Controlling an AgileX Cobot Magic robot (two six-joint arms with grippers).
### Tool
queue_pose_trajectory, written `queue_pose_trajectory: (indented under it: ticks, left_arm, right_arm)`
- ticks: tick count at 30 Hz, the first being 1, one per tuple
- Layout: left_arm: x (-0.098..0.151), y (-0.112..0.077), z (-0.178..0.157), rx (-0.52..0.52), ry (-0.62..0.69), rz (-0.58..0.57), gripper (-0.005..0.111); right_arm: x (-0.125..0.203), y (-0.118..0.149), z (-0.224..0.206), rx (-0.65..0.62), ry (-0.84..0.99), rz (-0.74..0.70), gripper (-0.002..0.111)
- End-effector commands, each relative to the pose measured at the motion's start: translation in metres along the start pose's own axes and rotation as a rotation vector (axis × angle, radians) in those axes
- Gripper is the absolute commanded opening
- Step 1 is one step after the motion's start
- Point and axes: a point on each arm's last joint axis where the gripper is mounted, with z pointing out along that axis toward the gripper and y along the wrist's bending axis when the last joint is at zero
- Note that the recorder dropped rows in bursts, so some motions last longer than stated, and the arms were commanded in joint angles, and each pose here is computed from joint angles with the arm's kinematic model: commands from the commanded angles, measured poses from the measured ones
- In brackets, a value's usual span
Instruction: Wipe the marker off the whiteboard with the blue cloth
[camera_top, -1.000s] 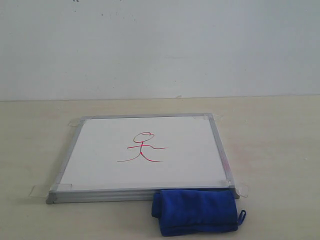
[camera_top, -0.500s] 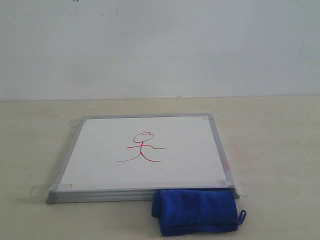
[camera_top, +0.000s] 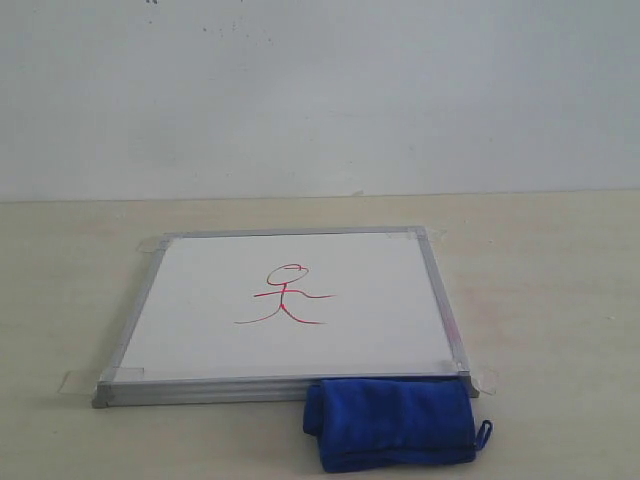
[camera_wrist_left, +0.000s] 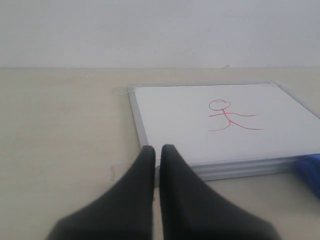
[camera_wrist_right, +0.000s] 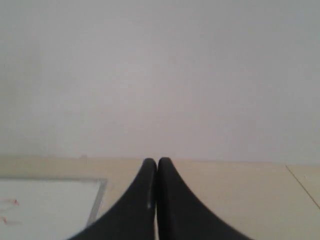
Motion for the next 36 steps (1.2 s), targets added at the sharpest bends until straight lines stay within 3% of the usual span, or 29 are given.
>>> queue_pose_trajectory:
  ticks: [1,4,8,11,16,21,29,36]
  left_arm:
    - [0.001,0.0,0.0,-0.001,-0.003,0.005,0.004]
    - [0.001,0.0,0.0,-0.001,-0.003,0.005,0.004]
    - [0.001,0.0,0.0,-0.001,-0.003,0.005,0.004]
    - [0.001,0.0,0.0,-0.001,-0.003,0.005,0.004]
    - [0.001,0.0,0.0,-0.001,-0.003,0.005,0.004]
    - [0.001,0.0,0.0,-0.001,-0.003,0.005,0.004]
    - [0.001,0.0,0.0,-0.001,-0.003,0.005,0.004]
    - [0.001,0.0,0.0,-0.001,-0.003,0.005,0.004]
  right_arm:
    - [-0.005,0.007,0.018,-0.09,0.209,-0.095,0.0]
    - [-0.008,0.019,0.032,-0.264,0.341,-0.155,0.0]
    - [-0.009,0.044,0.053,-0.636,0.408,-0.29,0.0]
    - [-0.008,0.054,0.067,-0.797,0.461,-0.228,0.0]
    - [-0.002,0.055,0.096,-0.844,0.571,-0.143,0.0]
    - [0.005,0.057,0.114,-0.871,0.625,-0.172,0.0]
    - [0.022,0.09,0.128,-0.972,0.699,-0.558,0.0]
    - [0.054,0.129,0.129,-1.084,0.793,-0.805,0.0]
